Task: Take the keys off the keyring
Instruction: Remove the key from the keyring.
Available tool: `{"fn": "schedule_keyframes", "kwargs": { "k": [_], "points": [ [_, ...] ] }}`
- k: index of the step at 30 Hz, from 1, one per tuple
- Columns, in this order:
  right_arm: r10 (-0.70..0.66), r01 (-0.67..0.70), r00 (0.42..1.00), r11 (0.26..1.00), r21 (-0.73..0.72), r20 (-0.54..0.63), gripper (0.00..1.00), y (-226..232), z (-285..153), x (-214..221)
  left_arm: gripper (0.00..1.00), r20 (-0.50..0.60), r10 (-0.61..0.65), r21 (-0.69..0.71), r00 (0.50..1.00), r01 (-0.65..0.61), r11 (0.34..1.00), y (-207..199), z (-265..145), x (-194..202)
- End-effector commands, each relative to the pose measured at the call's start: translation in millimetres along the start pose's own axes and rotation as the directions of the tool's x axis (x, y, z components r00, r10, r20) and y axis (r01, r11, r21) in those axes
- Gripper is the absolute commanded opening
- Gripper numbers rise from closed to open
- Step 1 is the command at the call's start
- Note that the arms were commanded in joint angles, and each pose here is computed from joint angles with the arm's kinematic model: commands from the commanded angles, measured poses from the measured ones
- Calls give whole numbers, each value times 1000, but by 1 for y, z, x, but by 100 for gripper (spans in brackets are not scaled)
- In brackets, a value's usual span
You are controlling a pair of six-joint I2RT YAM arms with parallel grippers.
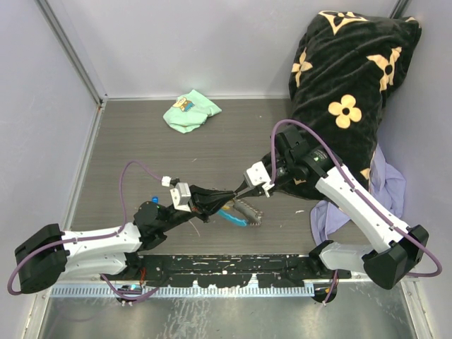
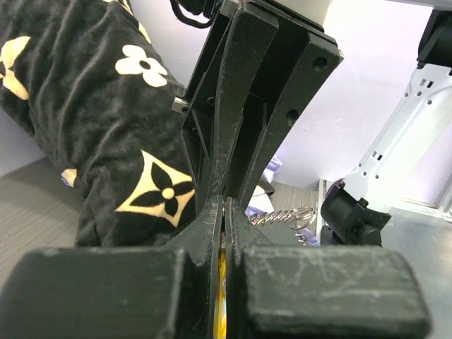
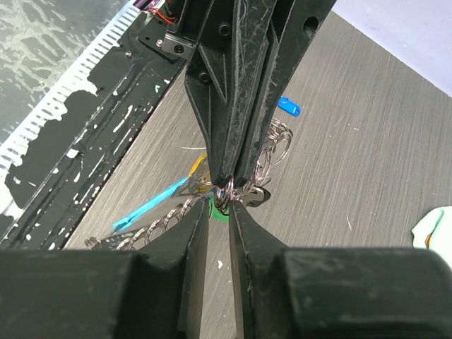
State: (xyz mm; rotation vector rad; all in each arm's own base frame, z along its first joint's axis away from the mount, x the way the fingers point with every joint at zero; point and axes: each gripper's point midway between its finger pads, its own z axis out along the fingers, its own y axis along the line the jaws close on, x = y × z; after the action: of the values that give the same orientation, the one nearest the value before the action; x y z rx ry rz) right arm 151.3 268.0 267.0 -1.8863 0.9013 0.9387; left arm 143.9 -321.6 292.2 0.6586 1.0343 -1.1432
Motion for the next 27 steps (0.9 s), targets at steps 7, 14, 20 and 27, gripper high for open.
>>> {"fn": "schedule_keyframes", "kwargs": {
  "k": [7,14,20,27],
  "points": [
    [4,-5,999,1000,17,40,23,-2,0,-13,0,181,12,10,983,-14,1000,-4,7,-51],
    [32,-34,998,999,25,55,2,-5,-1,-18,0,171,12,7,985,-13,1000,-3,5,-48],
    [59,-61,998,997,53,30,1,-11,-8,-20,0,113,10,9,994,-11,1000,-4,0,-35],
    [80,-76,996,994,74,-51,1,-14,-10,-9,32,-14,32,-9,999,-32,999,-3,-9,-29]
  ]
}}
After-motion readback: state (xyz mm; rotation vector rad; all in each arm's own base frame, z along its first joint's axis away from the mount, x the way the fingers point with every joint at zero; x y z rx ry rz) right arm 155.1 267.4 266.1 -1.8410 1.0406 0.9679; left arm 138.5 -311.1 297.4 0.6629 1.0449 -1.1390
